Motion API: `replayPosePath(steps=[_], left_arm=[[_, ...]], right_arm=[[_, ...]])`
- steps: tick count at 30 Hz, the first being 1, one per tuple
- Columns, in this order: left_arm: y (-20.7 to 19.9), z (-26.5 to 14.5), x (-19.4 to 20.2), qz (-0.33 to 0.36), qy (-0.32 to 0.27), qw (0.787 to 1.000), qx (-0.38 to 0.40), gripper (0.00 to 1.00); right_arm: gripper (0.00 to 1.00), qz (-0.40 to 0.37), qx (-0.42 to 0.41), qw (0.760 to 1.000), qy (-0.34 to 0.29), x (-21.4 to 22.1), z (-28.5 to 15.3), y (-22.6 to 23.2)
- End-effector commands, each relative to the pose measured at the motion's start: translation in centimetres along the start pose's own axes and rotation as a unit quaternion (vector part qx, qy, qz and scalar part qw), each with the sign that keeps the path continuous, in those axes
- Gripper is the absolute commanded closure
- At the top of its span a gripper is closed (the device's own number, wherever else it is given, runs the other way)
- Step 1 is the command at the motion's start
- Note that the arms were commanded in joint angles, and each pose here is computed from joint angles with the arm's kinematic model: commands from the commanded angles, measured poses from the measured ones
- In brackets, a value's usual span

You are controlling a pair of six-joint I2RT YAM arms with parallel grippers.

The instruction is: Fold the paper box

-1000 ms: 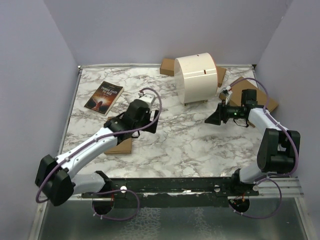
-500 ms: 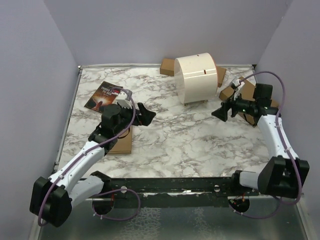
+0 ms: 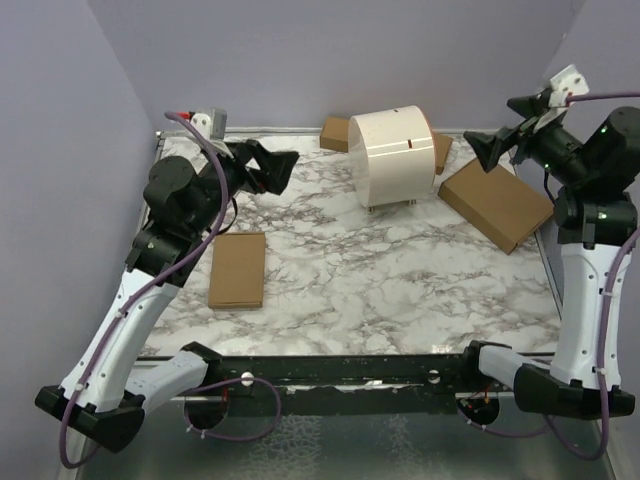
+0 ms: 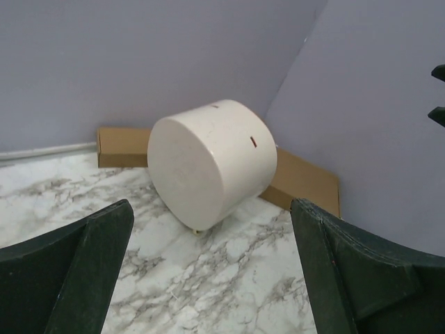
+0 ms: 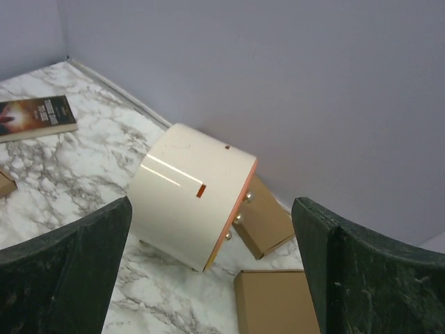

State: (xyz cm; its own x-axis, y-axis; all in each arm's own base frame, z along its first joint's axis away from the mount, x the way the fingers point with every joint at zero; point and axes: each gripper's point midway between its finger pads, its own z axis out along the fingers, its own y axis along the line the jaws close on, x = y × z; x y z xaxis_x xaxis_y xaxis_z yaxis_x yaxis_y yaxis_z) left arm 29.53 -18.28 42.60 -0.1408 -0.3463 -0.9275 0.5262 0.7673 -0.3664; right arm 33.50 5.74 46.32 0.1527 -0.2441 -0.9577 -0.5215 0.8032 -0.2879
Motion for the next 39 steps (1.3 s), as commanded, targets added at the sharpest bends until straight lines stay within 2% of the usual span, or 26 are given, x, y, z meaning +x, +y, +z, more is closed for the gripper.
replayPosePath(steps=[1,6,9,17,39], left_arm=[[-1.0,-0.9,-4.2,0.027,-0.012,1.0,-0.01,0.01],[-2.8,-1.7,-7.7,0.033,-0.043,0.998,0.01,0.01],[-3.5,-2.2,-9.0,0.037,-0.05,0.998,0.017,0.01],[-4.1,-3.5,-10.4,0.044,-0.06,0.997,0.016,0.01],[-4.4,-2.4,-9.4,0.038,-0.042,0.998,0.032,0.01]], right_arm=[[0.01,0.026,0.0,0.999,-0.045,-6.7,-1.7,0.3],[0.01,-0.005,-0.012,0.997,-0.08,-11.7,-3.7,1.5],[0.01,0.006,-0.016,0.996,-0.086,-12.6,-4.5,2.2],[0.01,0.075,0.08,0.991,-0.078,-12.3,-5.7,0.1],[0.01,0.076,0.104,0.989,-0.073,-11.8,-6.3,-0.3]])
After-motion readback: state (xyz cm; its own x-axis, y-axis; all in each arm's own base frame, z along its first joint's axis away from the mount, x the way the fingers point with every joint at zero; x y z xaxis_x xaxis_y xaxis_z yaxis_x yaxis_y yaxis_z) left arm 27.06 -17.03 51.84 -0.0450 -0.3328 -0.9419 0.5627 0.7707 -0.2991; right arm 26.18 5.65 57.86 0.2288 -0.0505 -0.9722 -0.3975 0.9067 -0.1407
